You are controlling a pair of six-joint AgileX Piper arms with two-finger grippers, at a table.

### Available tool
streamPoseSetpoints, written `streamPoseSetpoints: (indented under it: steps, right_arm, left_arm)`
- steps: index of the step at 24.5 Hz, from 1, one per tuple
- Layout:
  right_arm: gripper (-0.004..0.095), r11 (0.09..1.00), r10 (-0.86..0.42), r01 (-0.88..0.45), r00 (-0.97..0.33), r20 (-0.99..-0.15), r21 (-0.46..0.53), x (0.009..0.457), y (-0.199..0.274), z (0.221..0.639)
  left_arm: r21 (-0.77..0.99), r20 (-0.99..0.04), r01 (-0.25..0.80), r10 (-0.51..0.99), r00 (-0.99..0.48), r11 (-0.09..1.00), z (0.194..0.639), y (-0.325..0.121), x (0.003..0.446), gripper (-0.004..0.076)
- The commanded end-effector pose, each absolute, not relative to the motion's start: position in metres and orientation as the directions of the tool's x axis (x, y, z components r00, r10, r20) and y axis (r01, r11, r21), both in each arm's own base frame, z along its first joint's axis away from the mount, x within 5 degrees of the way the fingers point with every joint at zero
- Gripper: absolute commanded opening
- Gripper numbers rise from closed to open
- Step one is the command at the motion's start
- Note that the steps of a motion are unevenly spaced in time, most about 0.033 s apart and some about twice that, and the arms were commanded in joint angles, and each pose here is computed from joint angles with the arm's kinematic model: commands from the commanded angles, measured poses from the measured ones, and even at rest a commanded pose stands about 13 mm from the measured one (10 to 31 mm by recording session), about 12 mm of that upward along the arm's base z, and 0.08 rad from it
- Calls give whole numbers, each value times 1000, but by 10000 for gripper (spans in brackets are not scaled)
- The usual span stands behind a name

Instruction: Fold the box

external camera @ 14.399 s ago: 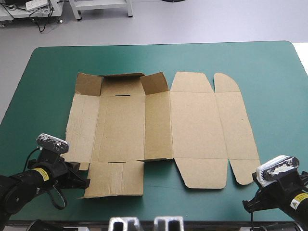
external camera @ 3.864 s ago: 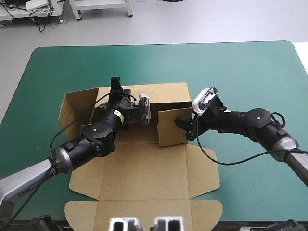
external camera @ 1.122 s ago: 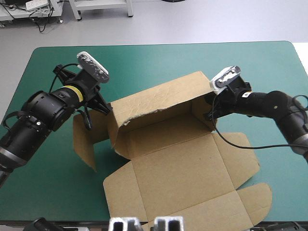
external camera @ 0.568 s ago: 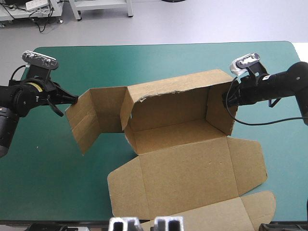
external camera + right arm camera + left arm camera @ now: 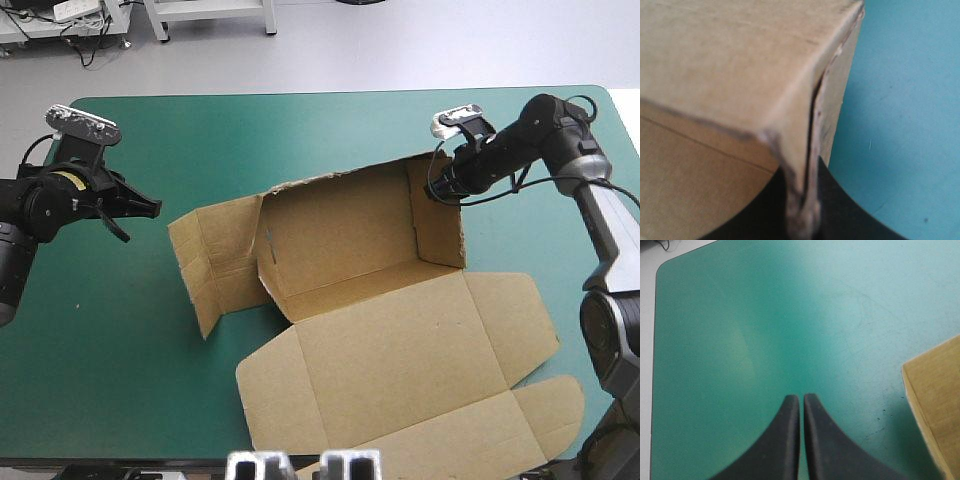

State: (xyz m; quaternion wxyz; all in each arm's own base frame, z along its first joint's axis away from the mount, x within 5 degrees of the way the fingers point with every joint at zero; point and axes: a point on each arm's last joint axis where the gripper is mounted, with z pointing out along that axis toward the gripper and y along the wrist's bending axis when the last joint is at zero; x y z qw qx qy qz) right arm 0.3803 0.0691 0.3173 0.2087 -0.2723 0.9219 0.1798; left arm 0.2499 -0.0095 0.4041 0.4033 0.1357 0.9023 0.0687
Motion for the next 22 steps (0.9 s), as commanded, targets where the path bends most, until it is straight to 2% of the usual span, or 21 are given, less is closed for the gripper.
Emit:
streamPoseSetpoints:
  steps: [1,2,3,4,7,11,15,22]
  right_arm:
    - [209,751,-470,-622,-739,-482,221,382,79,329]
    - [301,747,-462,-624,-735,-497,228,383,80,333]
    - [477,744,-456,-629,-724,-517,224,384,81,339]
    - [568,748,-446,-625,-723,-528,224,384,81,343]
    - [732,786,-384,-577,-737,-555,222,386,80,362]
    - [719,795,-364,-571,-720,-591,207,380,80,380]
    - [719,805,-365,-561,-723,-587,191,377,78,382]
    - [719,799,-453,-586,-734,-505,136,389,95,354]
  left_arm:
    - [247,-776,180,306,-552,952,425,-10,244,13]
    - [252,-774,186,313,-550,950,425,-10,244,13]
    - [251,-773,186,313,-552,950,425,-10,244,13]
    - [253,-773,187,315,-551,949,425,-10,244,13]
    - [256,-772,187,317,-551,949,425,-10,244,13]
    - [268,-771,183,324,-548,946,425,-9,244,14]
    - [268,-772,183,324,-546,946,425,-9,244,13]
    - [243,-777,189,308,-549,951,425,-11,244,13]
